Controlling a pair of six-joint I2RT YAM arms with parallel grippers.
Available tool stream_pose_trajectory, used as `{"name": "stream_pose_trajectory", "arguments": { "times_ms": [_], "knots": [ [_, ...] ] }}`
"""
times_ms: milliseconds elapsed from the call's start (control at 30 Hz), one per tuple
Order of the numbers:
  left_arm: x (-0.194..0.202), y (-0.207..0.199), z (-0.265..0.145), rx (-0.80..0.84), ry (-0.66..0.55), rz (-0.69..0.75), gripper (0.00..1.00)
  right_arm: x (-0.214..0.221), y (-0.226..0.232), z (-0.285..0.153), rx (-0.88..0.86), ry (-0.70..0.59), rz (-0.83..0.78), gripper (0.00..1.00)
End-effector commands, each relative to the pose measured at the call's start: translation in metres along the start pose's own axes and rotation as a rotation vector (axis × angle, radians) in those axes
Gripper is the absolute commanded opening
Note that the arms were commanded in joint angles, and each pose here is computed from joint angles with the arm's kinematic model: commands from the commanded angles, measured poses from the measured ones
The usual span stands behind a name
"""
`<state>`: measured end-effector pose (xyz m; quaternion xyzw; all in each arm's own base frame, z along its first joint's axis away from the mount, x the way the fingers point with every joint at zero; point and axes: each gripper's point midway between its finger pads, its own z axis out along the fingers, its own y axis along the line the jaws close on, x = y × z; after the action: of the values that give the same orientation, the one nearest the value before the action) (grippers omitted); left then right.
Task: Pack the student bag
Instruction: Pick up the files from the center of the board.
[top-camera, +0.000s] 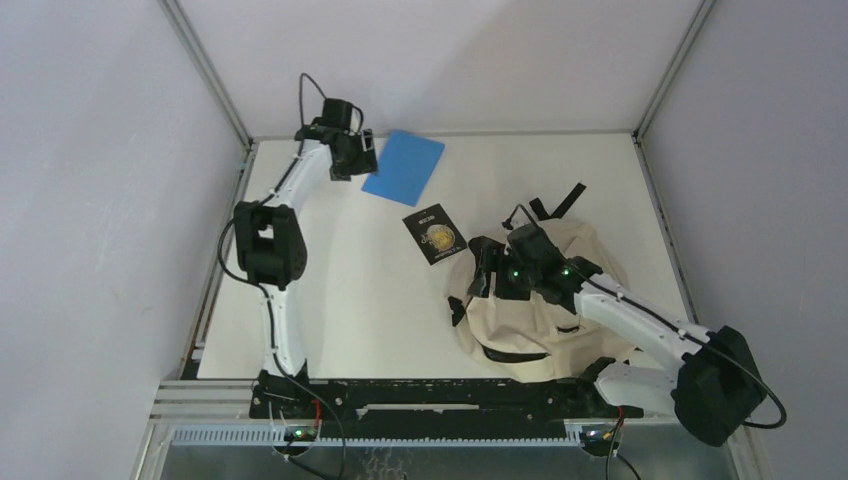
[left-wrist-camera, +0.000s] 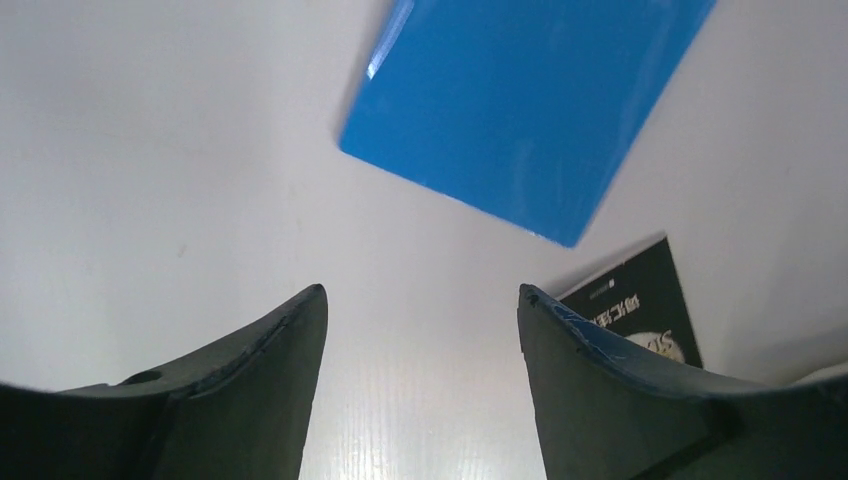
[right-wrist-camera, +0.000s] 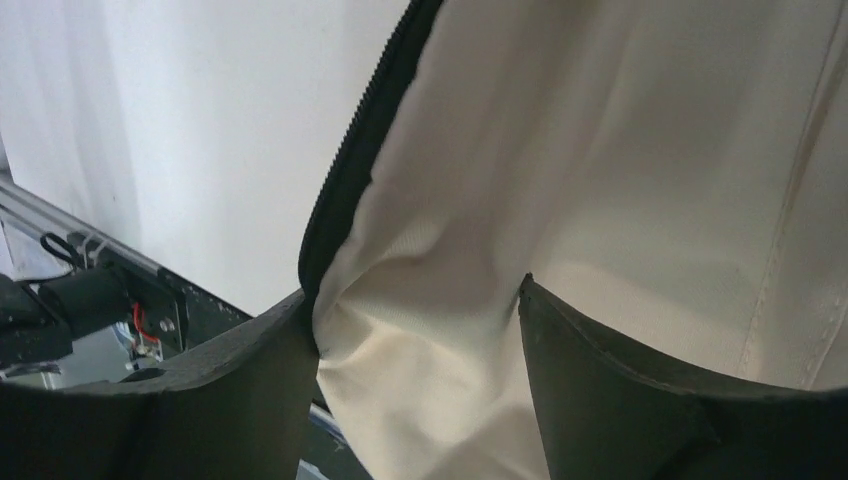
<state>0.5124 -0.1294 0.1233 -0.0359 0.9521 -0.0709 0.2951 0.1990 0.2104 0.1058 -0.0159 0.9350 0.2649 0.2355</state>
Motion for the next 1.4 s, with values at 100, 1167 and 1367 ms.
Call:
{"name": "stream_pose_trajectory", "arguments": {
  "times_ms": [100,1167,1367],
  "knots": [
    [-0.062,0.016,0.006,0.167,-0.105,-0.178,0.75,-0.095,0.016,-0.014,-0.057,-0.255,0.054,0.78],
    [-0.055,-0.052,0.098,0.182,-0.088,-0.413,0.70,-0.224,0.058,0.137,-0.169,-0.200,0.285,0.68],
    [-0.004,-0.028,0.115,0.024,0.014,-0.432,0.72,-0.205,0.053,0.109,-0.148,-0.205,0.274,0.68]
  ]
}}
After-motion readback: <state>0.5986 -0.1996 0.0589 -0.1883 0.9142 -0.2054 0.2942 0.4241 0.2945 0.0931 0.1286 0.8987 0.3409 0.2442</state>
